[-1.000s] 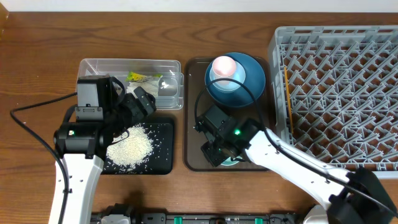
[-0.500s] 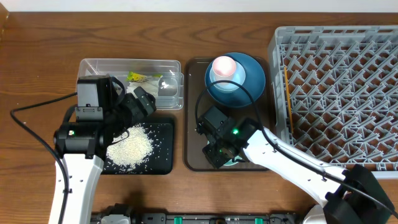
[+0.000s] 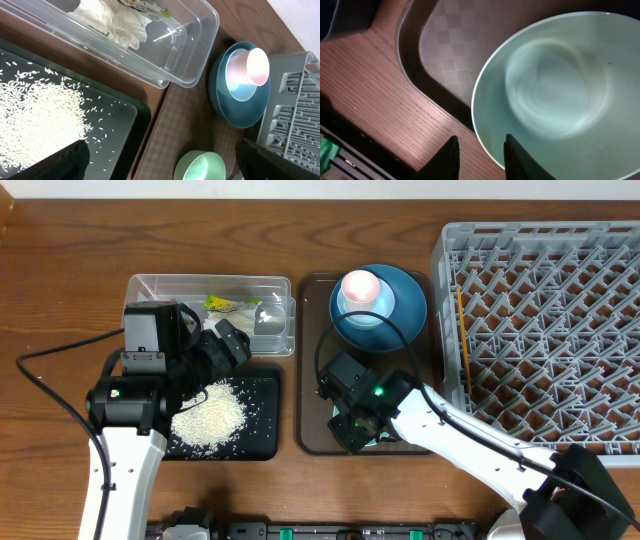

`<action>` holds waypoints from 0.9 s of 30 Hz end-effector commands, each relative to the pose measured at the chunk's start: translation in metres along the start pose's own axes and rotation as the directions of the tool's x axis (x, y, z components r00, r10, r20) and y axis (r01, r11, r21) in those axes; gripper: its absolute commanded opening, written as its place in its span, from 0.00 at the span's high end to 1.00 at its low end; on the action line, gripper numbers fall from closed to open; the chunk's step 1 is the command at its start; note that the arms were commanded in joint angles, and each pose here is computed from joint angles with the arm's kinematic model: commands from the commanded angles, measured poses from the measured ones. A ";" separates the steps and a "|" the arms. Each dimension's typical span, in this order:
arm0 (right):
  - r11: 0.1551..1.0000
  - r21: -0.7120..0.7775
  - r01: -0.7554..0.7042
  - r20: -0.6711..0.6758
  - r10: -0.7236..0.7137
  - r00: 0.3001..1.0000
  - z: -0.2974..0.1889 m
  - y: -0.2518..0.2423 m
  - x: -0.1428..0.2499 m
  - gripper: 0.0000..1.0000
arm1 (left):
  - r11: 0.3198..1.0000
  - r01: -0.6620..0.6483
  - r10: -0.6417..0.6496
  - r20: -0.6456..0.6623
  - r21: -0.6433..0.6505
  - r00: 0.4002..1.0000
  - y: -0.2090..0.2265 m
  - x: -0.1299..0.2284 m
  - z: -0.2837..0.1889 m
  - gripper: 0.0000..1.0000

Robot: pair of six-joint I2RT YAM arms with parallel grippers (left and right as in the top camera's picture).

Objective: Sort waste into correct bins and load items into the dishwasher rack
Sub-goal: 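Lower the right gripper and grasp the rim of the mint-green bowl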

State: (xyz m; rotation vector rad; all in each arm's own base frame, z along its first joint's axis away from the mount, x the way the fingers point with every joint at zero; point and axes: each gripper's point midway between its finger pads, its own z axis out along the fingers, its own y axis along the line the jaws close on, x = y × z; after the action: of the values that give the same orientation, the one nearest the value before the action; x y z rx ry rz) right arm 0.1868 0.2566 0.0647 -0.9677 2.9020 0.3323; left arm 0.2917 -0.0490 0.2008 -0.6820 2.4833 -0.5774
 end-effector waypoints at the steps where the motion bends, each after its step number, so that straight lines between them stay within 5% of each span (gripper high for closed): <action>1: 0.995 0.003 0.099 -0.014 -0.099 0.995 0.004 0.012 0.005 0.71 | 1.000 -0.012 0.012 0.012 -0.002 1.000 0.000 -0.004 -0.002 0.04; 27: 0.968 0.166 0.187 -0.066 -0.179 0.982 0.019 -0.008 0.023 0.73 | 1.000 -0.012 0.012 0.012 -0.002 1.000 0.000 -0.004 -0.002 0.04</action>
State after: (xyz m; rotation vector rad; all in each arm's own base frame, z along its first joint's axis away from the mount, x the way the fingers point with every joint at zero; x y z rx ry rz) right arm 0.1755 0.2430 0.0466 -1.1836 2.8048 0.0837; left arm 0.2918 -0.0491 0.2009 -0.6817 2.4831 -0.5779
